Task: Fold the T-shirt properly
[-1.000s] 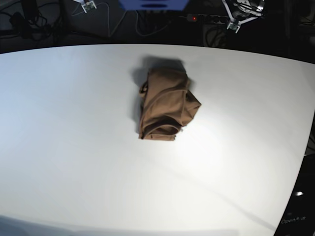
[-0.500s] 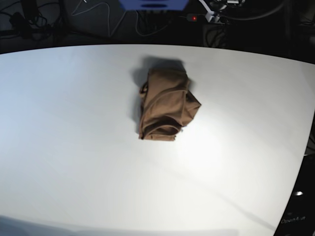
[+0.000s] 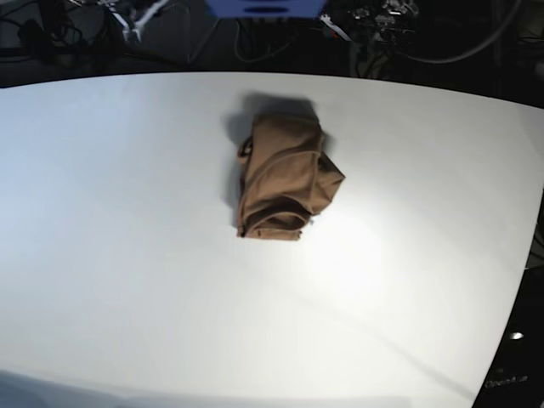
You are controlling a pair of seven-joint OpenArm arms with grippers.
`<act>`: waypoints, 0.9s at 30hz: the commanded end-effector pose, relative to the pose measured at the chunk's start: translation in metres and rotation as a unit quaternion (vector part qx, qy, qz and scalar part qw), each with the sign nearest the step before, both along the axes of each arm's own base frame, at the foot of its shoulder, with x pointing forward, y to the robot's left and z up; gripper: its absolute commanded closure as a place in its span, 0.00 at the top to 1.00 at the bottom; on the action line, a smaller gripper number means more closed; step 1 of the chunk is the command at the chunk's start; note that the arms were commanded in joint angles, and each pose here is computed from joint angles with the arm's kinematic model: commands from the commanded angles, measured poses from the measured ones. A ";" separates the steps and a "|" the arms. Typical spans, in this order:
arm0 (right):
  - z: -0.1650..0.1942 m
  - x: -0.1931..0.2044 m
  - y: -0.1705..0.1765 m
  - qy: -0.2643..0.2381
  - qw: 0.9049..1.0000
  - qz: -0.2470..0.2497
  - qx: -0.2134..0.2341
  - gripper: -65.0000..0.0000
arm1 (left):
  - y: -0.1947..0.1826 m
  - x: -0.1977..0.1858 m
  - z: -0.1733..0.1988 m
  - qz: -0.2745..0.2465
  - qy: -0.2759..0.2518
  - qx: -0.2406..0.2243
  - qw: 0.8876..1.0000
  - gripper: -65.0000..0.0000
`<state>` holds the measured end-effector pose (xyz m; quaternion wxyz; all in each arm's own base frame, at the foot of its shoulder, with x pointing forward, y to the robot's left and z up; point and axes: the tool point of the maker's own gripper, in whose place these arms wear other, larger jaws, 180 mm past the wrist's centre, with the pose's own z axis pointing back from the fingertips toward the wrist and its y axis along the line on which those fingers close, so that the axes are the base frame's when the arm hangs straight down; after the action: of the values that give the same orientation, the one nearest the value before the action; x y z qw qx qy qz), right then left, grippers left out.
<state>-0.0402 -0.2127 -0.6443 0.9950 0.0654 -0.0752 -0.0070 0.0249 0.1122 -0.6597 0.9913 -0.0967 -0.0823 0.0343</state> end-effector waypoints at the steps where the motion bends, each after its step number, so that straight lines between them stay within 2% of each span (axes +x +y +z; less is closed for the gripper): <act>1: -0.003 0.030 0.034 -0.038 0.999 -0.001 0.032 0.01 | -0.015 0.004 0.001 0.003 -0.007 -0.017 1.000 0.04; 4: -0.007 0.059 0.044 -0.058 0.998 0.003 0.013 0.01 | -0.010 0.032 0.004 0.002 -0.042 -0.009 0.999 0.04; 8: -0.008 0.056 0.046 -0.056 0.998 -0.005 0.005 0.01 | -0.017 0.039 0.006 0.011 -0.064 -0.012 0.998 0.04; 11: -0.009 0.062 0.027 -0.060 0.997 0.000 -0.047 0.01 | -0.016 0.048 0.009 0.018 -0.090 -0.011 0.996 0.04; 13: -0.009 0.067 0.020 -0.065 0.996 0.001 -0.064 0.01 | -0.016 0.053 0.011 0.023 -0.105 -0.010 0.994 0.04; 15: -0.009 0.069 0.018 -0.066 0.995 -0.001 -0.071 0.01 | -0.007 0.059 0.011 0.024 -0.121 0.016 0.992 0.04; 17: -0.009 0.070 0.013 -0.068 0.994 -0.027 -0.078 0.01 | 0.006 0.064 0.012 0.018 -0.137 0.058 0.989 0.04; 19: -0.009 0.071 0.012 -0.068 0.994 -0.035 -0.079 0.01 | 0.011 0.064 0.012 0.016 -0.141 0.077 0.987 0.04; 27: -0.008 0.073 0.012 -0.071 0.994 -0.036 -0.079 0.01 | 0.008 0.063 0.012 0.018 -0.140 0.074 0.987 0.04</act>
<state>0.0238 -0.1993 -0.6539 0.9902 -0.0181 -0.1349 -0.0311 0.0837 0.1193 -0.6488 0.9753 -0.0256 -0.2167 0.0334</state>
